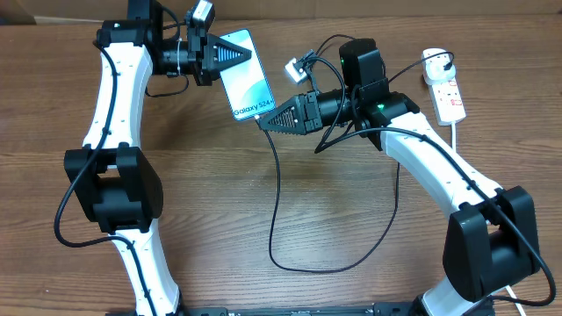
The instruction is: Plug charger to phone and switch on socket
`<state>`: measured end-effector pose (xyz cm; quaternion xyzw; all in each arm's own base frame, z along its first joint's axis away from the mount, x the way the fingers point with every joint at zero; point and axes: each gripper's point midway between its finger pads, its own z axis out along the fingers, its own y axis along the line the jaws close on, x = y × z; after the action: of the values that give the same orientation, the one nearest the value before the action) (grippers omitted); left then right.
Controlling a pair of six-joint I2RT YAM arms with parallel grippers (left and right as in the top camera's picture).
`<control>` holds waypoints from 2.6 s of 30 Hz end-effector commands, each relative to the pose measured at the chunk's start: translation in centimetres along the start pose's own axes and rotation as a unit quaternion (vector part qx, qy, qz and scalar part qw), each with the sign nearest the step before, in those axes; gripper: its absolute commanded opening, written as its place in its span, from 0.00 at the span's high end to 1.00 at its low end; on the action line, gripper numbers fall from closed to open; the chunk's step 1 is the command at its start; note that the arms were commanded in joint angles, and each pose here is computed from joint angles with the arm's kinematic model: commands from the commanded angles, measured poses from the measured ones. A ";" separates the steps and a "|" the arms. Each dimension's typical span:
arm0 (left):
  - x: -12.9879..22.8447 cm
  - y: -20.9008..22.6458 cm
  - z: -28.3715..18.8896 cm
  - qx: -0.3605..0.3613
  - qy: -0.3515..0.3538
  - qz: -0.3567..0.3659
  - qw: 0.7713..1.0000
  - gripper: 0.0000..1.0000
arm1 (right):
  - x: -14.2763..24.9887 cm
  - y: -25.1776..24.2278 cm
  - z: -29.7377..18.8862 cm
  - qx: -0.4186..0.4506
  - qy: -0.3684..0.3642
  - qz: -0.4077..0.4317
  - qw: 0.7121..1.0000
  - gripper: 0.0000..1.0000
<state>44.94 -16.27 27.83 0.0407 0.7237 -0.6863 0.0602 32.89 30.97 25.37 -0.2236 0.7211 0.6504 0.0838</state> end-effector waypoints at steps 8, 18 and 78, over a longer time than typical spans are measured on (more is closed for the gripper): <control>0.2 -1.6 0.3 0.023 0.005 0.006 1.000 0.96 | -0.7 0.1 -0.5 0.005 -0.013 -0.003 1.000 0.96; 0.2 -1.5 0.3 0.021 0.005 0.003 1.000 0.96 | -1.4 -0.8 -0.5 0.033 -0.032 0.028 0.999 0.96; 0.6 -0.2 0.3 -0.016 0.004 -0.025 1.000 0.96 | -3.1 -1.6 0.5 0.072 -0.076 0.042 0.994 0.96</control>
<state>45.36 -14.98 26.14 -0.0043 0.7571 -0.6518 0.0438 34.30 32.21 24.77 -0.1497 0.7557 0.6332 0.0752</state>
